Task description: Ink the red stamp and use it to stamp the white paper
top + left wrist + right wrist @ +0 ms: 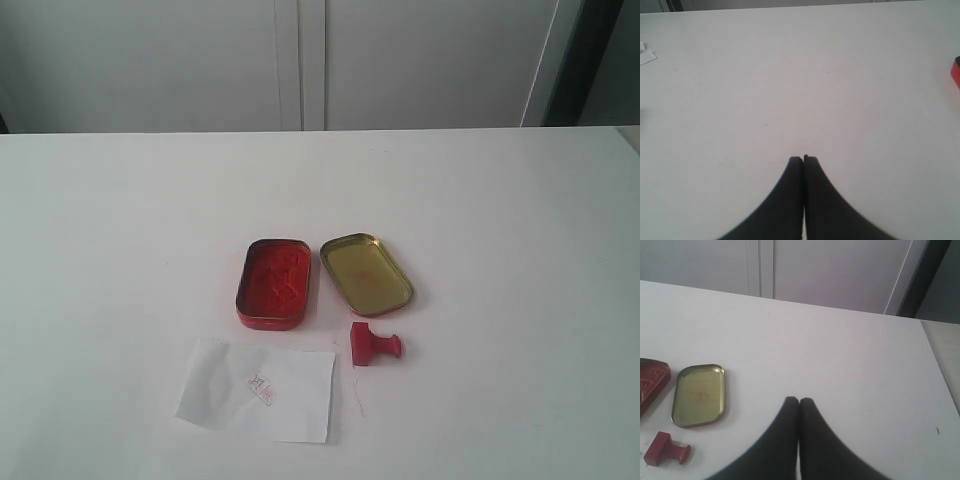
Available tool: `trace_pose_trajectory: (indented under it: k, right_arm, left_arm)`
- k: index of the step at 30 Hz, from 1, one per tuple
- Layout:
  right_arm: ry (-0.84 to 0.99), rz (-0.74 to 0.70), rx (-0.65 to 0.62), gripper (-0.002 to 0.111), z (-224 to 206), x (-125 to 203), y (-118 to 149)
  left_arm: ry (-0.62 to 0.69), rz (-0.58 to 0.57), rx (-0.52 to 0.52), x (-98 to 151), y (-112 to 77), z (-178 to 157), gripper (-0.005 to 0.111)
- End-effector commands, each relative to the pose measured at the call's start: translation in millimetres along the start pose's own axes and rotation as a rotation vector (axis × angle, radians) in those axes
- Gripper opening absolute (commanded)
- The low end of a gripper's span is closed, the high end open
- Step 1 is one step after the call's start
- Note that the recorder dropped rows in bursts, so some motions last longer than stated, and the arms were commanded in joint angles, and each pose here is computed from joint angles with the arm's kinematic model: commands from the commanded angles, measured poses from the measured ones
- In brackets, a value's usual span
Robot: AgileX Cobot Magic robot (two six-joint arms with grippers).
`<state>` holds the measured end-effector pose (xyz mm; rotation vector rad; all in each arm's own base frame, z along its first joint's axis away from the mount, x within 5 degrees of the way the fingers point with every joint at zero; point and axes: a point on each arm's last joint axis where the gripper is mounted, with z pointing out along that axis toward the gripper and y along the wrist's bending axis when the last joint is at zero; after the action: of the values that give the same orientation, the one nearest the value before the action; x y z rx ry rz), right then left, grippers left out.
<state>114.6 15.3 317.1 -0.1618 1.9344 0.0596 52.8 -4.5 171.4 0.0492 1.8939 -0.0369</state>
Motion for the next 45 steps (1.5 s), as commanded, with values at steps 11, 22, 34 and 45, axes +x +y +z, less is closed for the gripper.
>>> trace_pose_trajectory:
  k: [11, 22, 34, 45]
  right_arm:
    - [-0.263, -0.002, 0.019, 0.0, -57.6, -1.1, -1.7]
    - [-0.426, 0.0, 0.025, 0.0, -94.2, 5.4, -1.8]
    - [-0.495, 0.001, 0.028, 0.0, -107.1, 13.9, -1.6]
    - [-0.392, -0.001, 0.024, 0.0, -80.0, 45.7, -0.2]
  left_arm:
    - [-0.002, -0.005, 0.0, 1.5, 0.0, 0.5, 0.0]
    - [-0.002, -0.005, 0.0, 1.5, 0.0, 0.5, 0.0]
    - [-0.002, -0.005, 0.0, 1.5, 0.0, 0.5, 0.0]
    - [-0.002, -0.005, 0.0, 1.5, 0.0, 0.5, 0.0]
